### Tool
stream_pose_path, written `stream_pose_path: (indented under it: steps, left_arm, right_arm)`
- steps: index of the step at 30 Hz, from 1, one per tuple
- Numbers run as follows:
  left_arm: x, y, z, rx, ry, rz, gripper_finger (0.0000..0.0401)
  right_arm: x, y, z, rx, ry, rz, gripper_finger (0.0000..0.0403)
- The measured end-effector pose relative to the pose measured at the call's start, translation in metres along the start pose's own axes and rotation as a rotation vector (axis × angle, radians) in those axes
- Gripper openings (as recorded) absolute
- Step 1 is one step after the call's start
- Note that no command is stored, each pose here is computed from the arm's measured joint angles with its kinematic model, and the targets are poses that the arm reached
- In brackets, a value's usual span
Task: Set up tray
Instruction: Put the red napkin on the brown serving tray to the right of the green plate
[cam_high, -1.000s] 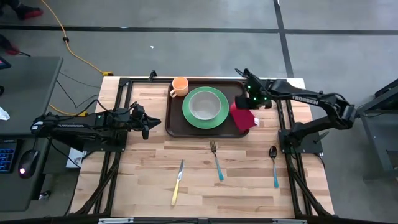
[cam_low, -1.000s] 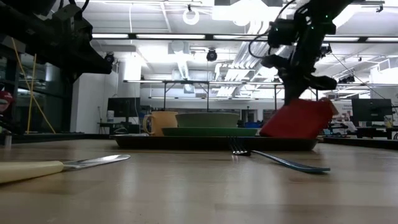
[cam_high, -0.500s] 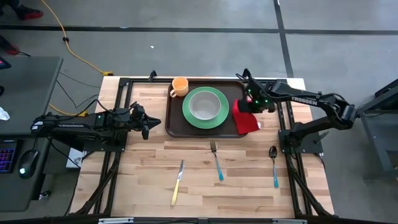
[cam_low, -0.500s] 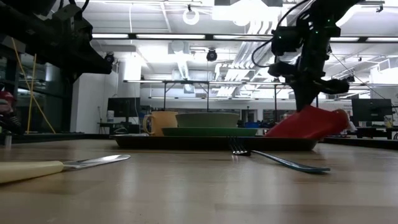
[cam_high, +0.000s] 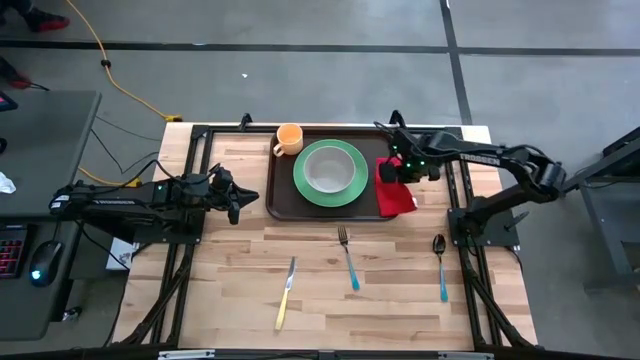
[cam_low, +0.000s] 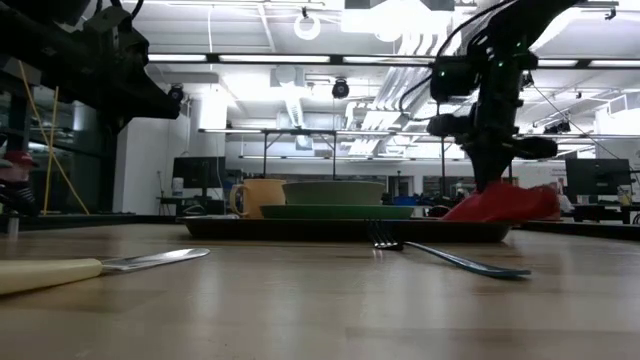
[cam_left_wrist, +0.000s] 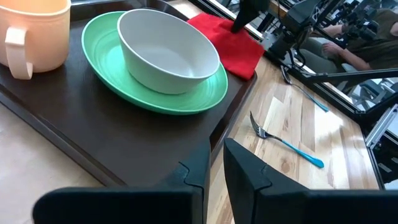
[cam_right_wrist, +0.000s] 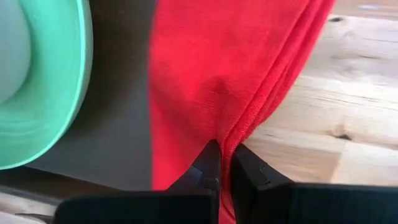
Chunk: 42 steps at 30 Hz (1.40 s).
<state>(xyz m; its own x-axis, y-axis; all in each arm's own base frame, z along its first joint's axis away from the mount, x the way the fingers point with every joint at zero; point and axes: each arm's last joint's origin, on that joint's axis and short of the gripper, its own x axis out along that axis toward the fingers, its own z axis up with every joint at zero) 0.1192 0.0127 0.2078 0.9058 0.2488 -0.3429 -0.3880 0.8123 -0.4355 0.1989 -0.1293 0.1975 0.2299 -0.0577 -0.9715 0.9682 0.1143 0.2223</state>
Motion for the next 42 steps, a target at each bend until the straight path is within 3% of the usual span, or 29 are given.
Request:
stream_pose_path:
  steps: [6,18,42]
  left_arm:
    - [0.0,0.0,0.0,0.0,0.0,0.0,0.0076]
    - [0.0,0.0,0.0,0.0,-0.001,0.0,0.0076]
    - [0.0,0.0,0.0,-0.003,-0.002,0.002,0.0076]
  right_arm:
    - [0.019,0.007,0.007,-0.023,0.029,0.015,0.0]
    - [0.02,0.006,0.018,0.005,-0.051,0.024,0.0]
    - [0.054,0.004,0.033,0.187,-0.067,-0.055,0.0]
